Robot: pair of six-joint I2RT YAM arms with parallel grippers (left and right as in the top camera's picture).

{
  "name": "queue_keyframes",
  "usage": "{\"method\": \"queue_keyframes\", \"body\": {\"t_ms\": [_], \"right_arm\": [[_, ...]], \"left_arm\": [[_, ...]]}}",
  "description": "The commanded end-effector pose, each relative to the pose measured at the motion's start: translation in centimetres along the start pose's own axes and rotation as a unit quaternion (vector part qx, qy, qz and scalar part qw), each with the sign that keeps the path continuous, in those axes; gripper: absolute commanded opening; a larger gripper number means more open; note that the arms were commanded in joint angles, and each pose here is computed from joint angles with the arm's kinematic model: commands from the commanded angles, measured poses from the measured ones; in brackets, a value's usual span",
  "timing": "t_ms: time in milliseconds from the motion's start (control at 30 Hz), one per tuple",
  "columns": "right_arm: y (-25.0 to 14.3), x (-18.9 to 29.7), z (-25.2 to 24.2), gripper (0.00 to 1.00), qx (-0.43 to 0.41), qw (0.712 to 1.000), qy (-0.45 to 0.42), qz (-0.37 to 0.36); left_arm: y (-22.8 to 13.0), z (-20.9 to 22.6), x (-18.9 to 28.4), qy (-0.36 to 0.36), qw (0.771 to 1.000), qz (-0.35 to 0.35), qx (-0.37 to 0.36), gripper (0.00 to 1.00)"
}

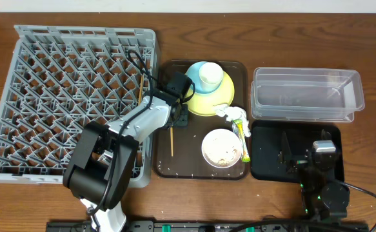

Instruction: Sort waste into correct bins and load items into the dishwasher

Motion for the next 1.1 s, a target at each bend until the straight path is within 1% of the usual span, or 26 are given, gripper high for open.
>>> {"method": "queue_keyframes", "body": {"t_ms": [0,267,333,533,633,667,900,1033,1067], "right_arm": [[-0.1,0.0,-0.2,0.99,-0.008,1.000,-0.004,0.001],[-0.1,0.0,-0.2,0.99,-0.008,1.000,-0.004,0.001],[-0.1,0.0,-0.2,0.99,-0.008,1.000,-0.004,0.001],[-0.1,0.0,-0.2,0.99,-0.008,1.000,-0.004,0.001],[-0.1,0.0,-0.2,0.99,-0.008,1.000,-0.004,0.001],[-0.1,0.0,-0.2,0.99,-0.008,1.000,-0.004,0.001],[-0.1,0.0,-0.2,0.99,-0.008,1.000,-0.004,0.001],[-0.1,0.0,-0.2,0.99,-0.008,1.000,-0.004,0.001],[-0.1,0.0,-0.2,0.99,-0.008,1.000,-0.004,0.001]], "left_arm": [[-2.0,1.2,-2.4,0.029,0.999,0.038,0.002,0.34],[-2.8,1.7,-3.1,0.029,0.999,0.039,0.001,0.33],[-2.8,1.7,-3.1,0.029,0.999,0.039,0.001,0.24],[-2.8,1.7,-3.2,0.029,0.999,0.039,0.002,0.19],[-2.8,1.7,-3.1,0.030,0.999,0.039,0.002,0.09],[-2.8,1.7,-3.1,0.029,0.999,0.039,0.002,0.08],[-2.4,1.5,-2.3,0.024,0.999,0.031,0.006,0.08],[-1.3,1.0,0.5,0.006,1.000,0.004,0.008,0.08],[-0.6,0.7,2.2,-0.007,1.000,-0.014,0.009,0.08]]}}
Point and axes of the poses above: each gripper's point midway between its finger pads, its own x axis back along the fingers, its own z axis along the line the jaws close on, y = z × x, the point moved 7 cm from there along x, back along the fingers, and after that the axes turned 9 degrees about x, right-handed, at the moved point
